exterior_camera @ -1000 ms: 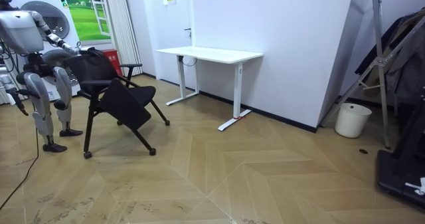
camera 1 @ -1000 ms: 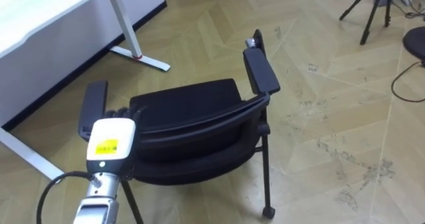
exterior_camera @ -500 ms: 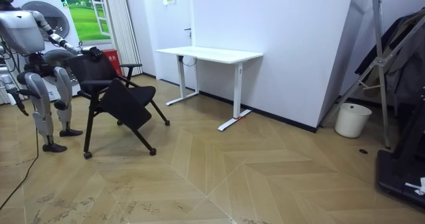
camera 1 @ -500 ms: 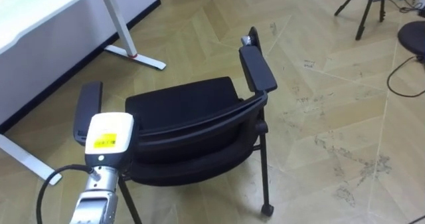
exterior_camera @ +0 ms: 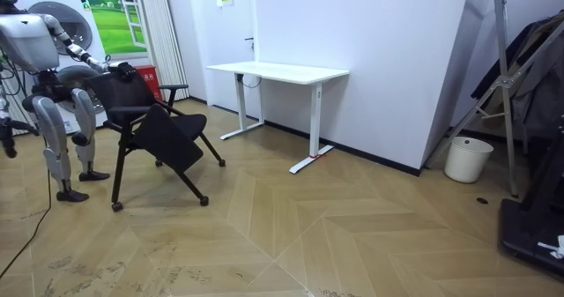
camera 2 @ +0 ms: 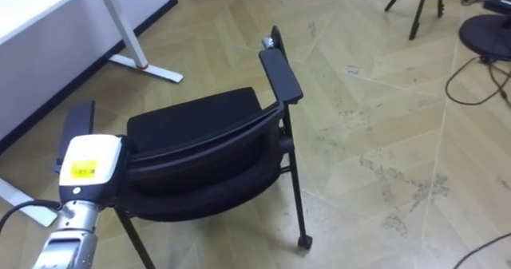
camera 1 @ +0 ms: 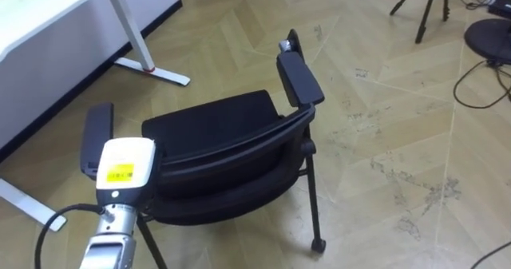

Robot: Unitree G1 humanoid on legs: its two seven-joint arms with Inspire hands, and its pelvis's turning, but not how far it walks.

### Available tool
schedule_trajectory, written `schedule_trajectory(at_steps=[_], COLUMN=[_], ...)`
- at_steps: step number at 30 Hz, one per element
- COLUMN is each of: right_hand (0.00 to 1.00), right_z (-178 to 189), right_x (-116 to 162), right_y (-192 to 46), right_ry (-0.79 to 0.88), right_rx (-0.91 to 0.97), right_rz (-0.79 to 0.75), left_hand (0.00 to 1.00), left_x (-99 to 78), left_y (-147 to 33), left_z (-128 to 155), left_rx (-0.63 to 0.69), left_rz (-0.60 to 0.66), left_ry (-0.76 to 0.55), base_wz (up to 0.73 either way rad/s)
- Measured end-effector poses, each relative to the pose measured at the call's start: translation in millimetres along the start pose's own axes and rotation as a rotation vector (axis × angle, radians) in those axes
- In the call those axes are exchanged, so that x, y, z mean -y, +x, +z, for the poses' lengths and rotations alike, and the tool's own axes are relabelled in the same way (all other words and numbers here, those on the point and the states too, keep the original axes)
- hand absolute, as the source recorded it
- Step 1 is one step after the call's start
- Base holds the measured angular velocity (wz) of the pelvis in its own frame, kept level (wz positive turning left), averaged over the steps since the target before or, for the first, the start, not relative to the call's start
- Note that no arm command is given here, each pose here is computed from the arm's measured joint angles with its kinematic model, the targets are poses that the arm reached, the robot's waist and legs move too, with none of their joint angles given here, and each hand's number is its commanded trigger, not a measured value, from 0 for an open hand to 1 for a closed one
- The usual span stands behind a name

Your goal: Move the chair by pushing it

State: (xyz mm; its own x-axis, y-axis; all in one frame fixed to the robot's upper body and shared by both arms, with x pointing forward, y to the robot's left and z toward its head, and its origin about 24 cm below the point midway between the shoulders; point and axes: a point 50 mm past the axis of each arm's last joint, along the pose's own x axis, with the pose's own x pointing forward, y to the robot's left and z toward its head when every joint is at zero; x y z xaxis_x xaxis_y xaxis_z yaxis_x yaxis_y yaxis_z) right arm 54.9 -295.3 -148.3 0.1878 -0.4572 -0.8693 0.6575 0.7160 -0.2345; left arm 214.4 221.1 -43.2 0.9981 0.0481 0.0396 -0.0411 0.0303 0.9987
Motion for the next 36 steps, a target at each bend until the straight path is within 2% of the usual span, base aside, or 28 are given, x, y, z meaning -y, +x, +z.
schedule_trajectory(at_steps=[5, 9, 16, 19, 25, 29, 36], right_hand=[0.0, 0.0, 0.0, 0.0, 0.0, 0.0, 0.0], right_z=[38.0, 78.9, 142.1, 157.9, 156.6, 151.3, 153.4], right_x=[3.7, -13.5, -69.3, -84.8, -123.5, -140.5, -153.0], right_y=[-1.7, -12.1, -57.9, -80.1, -111.9, -124.0, -135.8], right_ry=[-0.076, -0.279, -0.583, -0.653, -0.84, -0.918, -0.994], right_rx=[0.167, 0.396, 0.899, 1.068, 1.292, 1.366, 1.429], right_rz=[-0.129, -0.182, -0.182, -0.188, -0.098, -0.034, 0.026], left_hand=[1.0, 1.0, 1.0, 1.0, 1.0, 1.0, 1.0], left_x=[-3.7, -4.5, -10.1, -13.4, -17.4, -19.7, -20.9], left_y=[1.9, 3.9, 12.1, 14.4, 19.2, 21.8, 24.9], left_z=[-5.1, -5.4, -0.4, 4.1, 13.9, 18.2, 23.3], left_rx=[0.002, 0.01, 0.029, 0.046, 0.079, 0.103, 0.125], left_rz=[0.019, 0.022, 0.022, 0.014, -0.007, -0.009, -0.006], left_ry=[0.01, 0.012, -0.001, -0.008, -0.006, -0.004, -0.002], base_wz=[-0.04, -0.05, -0.09, 0.0, 0.01, 0.01, 0.0])
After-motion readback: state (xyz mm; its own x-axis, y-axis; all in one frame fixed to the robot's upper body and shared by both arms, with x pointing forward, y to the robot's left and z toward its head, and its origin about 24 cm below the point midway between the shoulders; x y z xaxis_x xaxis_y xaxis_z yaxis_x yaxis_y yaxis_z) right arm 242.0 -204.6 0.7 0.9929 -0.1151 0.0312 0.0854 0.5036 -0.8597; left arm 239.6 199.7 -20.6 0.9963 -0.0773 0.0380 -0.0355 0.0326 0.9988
